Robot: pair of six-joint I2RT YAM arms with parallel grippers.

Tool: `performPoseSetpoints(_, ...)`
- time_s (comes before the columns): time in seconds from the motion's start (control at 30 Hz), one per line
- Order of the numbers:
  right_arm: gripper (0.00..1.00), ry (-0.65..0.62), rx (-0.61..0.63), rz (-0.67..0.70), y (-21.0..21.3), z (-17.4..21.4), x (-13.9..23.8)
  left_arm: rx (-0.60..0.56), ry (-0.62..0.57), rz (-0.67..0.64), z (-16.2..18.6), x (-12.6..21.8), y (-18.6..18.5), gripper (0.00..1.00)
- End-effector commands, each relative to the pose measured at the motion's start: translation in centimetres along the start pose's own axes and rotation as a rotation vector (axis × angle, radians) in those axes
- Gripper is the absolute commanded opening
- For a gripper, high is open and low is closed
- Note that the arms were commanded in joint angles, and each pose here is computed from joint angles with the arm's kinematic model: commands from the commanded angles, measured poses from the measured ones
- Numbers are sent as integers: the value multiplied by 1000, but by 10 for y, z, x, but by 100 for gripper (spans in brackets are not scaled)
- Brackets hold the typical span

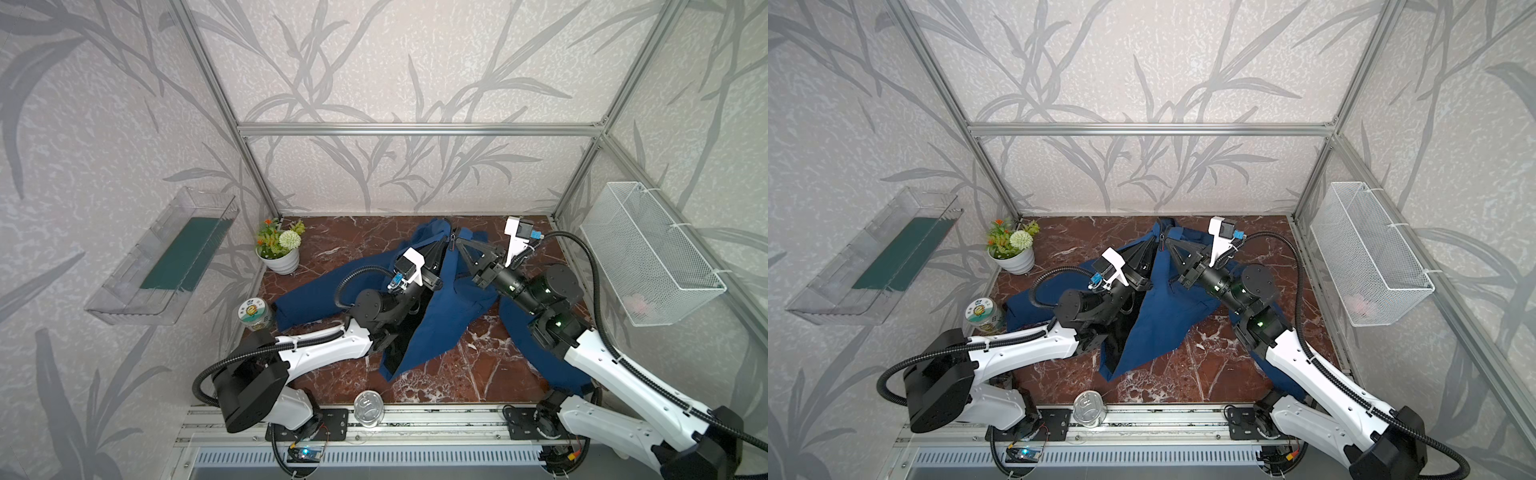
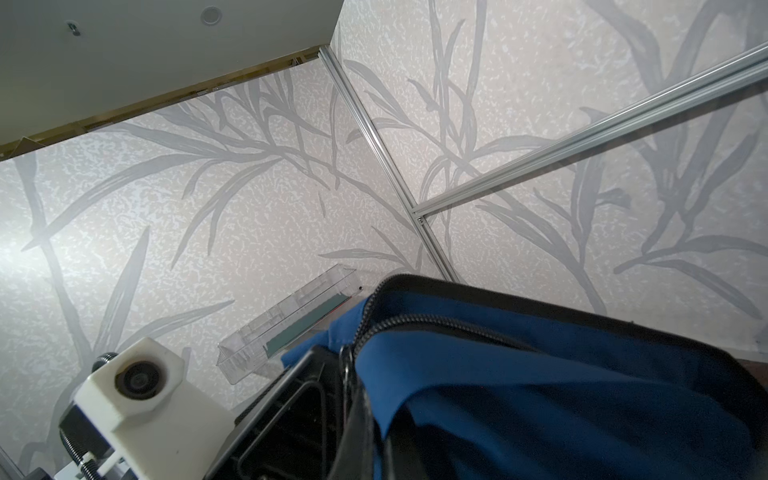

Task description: Zip up the jacket

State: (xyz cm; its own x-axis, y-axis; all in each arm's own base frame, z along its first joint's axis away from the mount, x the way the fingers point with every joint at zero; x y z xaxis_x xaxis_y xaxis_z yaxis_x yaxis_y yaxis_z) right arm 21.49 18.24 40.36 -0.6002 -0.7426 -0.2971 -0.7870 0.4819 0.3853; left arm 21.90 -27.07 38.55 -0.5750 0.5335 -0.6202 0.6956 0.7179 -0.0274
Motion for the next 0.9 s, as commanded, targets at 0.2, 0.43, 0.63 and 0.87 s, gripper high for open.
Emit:
performPoseSetpoints(0.2, 0, -255, 131, -2, 9, -67, 5, -17, -20, -42, -3, 9, 8, 0)
performPoseSetpoints(0.43, 0, -261, 122, 4, 7, -68, 6, -7, 1, -55, 4, 9, 9, 0)
performPoseSetpoints(0.63, 0, -204, 153, 120, -27, -74, -12, 108, 116, -60, 47, -21, 44, 0)
performPoseSetpoints(0.87, 0, -213, 195, 117, -85, -114, -59, 128, 55, -53, 57, -94, 106, 0)
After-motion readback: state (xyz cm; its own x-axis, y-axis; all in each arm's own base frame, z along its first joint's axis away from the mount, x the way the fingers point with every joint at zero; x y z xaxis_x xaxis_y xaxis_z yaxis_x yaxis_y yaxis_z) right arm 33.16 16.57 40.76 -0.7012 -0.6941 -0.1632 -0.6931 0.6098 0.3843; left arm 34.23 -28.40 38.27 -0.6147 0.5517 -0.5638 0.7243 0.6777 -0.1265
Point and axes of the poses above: each gripper's point midway between its finger pads, its own x axis back along the fingers, its own y axis along the line the jaws close on, z = x × y, the point moved 8 cm from there along x, back along the fingers, and after that the axes turned 8 degrees about x, right-handed, at the moved point
